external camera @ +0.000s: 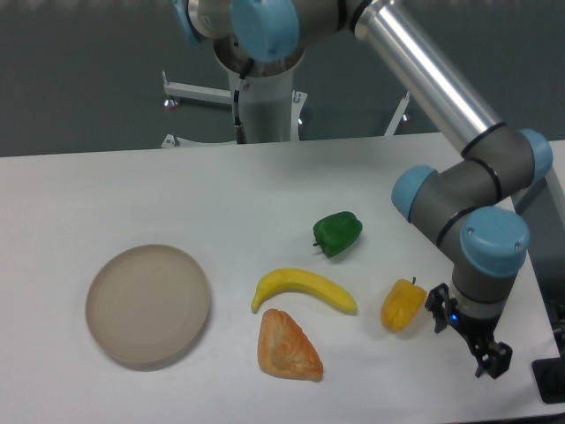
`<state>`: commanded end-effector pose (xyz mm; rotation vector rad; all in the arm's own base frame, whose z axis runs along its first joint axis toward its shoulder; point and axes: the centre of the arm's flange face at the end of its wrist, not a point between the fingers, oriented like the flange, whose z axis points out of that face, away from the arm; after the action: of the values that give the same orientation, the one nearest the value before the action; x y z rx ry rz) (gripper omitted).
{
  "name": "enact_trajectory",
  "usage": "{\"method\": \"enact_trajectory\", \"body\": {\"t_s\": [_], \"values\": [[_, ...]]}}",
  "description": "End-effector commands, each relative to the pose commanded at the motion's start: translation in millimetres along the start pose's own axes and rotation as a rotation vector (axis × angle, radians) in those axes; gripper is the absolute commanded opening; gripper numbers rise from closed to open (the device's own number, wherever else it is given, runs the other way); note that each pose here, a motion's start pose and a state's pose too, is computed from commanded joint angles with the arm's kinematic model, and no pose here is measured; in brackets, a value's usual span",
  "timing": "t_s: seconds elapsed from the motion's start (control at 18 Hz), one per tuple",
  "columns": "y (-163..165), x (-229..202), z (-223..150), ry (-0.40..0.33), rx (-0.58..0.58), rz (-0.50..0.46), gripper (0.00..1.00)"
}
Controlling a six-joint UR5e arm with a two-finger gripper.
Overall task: Pick up the green pepper from the table
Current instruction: 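Move the open gripper over the green bell pepper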
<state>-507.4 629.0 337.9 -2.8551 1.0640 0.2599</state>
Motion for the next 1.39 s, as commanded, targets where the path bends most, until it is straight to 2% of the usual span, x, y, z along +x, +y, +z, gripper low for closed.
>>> {"method": "enact_trajectory", "body": {"t_s": [0.17, 0.28, 0.5, 0.94, 1.22, 1.39], "values": [[26, 29, -16, 0.065, -0.002, -0.009, 1.00], [30, 48, -24, 0.113, -0.001, 0.026, 1.00], [29, 91, -21, 0.190, -0.001, 0.040, 1.00], [14, 162, 0, 0.295, 0.009, 0.035, 1.00], [12, 179, 11, 0.304, 0.032, 0.030, 1.00], [-1, 189, 11, 0.306, 0.040, -0.037, 1.00]]}}
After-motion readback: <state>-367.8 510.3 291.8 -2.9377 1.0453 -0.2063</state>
